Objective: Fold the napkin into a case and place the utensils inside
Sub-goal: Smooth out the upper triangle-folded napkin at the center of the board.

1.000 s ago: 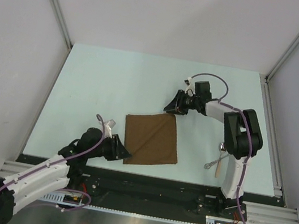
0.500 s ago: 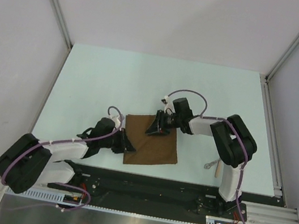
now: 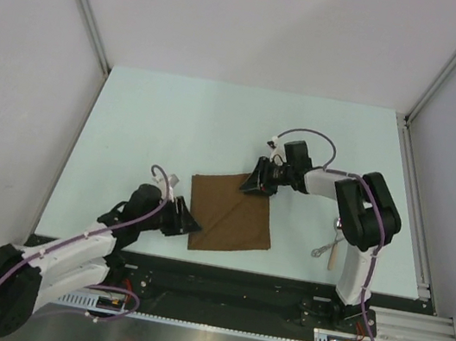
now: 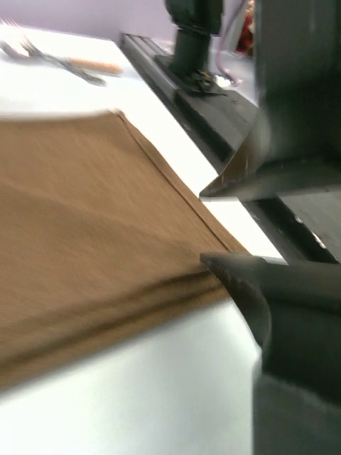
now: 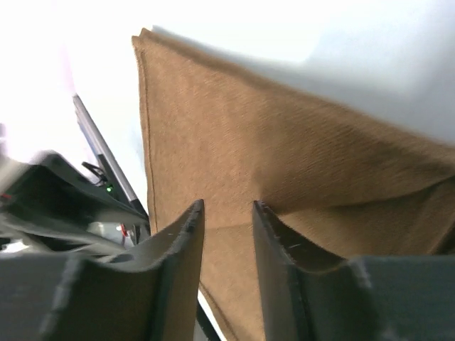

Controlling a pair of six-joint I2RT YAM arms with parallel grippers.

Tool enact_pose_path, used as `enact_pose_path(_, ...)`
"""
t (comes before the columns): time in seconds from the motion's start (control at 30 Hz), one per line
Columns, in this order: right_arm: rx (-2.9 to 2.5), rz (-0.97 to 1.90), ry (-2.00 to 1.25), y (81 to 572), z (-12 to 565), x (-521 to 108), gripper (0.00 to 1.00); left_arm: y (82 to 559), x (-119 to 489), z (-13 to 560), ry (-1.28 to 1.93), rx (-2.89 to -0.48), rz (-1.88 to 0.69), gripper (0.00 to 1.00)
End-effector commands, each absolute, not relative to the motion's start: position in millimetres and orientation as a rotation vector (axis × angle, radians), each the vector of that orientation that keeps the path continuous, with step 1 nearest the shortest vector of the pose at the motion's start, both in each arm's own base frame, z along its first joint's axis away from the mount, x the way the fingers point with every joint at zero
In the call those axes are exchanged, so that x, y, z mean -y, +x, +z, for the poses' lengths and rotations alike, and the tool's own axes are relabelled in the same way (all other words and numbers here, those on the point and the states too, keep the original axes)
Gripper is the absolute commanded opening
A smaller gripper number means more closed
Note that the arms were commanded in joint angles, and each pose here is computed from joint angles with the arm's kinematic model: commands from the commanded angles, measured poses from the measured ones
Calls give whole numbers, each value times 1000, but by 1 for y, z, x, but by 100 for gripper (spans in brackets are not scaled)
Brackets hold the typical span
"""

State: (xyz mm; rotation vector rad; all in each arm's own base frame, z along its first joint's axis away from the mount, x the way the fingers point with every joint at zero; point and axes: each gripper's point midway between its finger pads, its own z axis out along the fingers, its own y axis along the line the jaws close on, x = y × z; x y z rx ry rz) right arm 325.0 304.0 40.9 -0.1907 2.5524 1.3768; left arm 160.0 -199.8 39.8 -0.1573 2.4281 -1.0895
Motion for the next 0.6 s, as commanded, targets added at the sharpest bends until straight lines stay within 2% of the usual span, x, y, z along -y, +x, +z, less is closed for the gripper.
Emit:
enact_pose_path(0.0,-2486,1250,-321,321,91,-312,42,208,187,105,-151,-2277,-1011,53)
enact_pose_path(0.1,-2499,1073,-369,308,102,-316,59,240,170,116,-209,-2266,-930,62)
enact_pose_path(0.13,-2503,1034,-376,304,104,-318,63,248,166,115,-232,-2280,-904,69)
enact_pose_path(0.17,-2499,959,-367,305,104,-317,71,254,163,111,-244,-2304,-886,70)
enact_pose_path(0.27,-2490,863,-398,281,113,-327,79,282,156,93,-290,-2387,-839,70)
enact_pose_path(0.4,-2486,831,-463,250,112,-340,81,311,149,69,-278,-2491,-712,65)
enact_pose_path(0.57,-2517,819,-502,229,101,-352,81,331,146,51,-251,-2478,-641,60)
